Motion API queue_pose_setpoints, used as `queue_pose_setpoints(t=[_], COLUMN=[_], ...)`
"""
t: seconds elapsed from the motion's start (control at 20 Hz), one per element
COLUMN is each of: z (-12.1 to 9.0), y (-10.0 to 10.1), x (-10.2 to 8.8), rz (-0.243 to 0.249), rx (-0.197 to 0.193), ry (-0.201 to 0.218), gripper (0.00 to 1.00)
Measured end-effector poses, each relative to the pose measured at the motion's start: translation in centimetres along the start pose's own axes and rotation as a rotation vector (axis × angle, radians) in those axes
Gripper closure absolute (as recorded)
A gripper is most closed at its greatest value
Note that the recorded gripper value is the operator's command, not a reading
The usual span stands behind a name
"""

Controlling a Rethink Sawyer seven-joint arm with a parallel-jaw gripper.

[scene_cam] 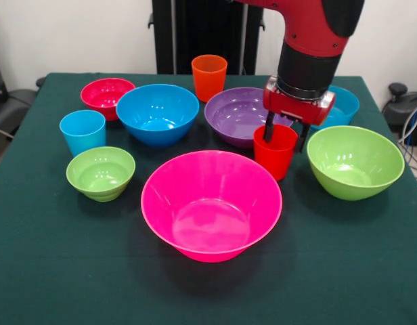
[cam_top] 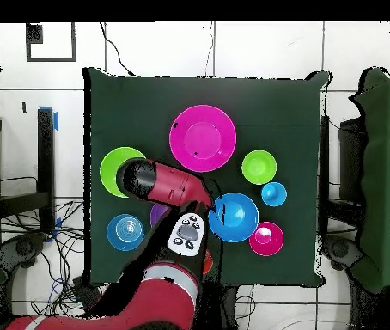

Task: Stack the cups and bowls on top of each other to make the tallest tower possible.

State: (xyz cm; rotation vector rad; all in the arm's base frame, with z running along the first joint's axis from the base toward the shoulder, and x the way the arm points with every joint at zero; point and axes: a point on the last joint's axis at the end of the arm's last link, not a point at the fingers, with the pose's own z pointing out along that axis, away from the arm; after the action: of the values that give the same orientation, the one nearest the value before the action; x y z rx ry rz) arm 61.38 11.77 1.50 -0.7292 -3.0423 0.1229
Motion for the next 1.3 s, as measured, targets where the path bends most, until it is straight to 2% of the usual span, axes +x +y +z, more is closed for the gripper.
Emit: queue_pose_setpoints(t=[0.2,0.45,0.8,1.1,1.3], z=[0.2,1.0,2.0,2.6,3.1], y=[-0.1,-0.4,-0.4,-0.2,-0.5], x=[0.1,0.0,0.2,0.8,1.4], rz=[0.001,0.001,0.005,0.019,0.042], rx=[0.001,0.004,0.002,-0.010,-0.017], ry=[-0.010,-0.048,-0.077,-0.079,-0.059], gripper=[0.00,0.00,0.00,0.00,0.00])
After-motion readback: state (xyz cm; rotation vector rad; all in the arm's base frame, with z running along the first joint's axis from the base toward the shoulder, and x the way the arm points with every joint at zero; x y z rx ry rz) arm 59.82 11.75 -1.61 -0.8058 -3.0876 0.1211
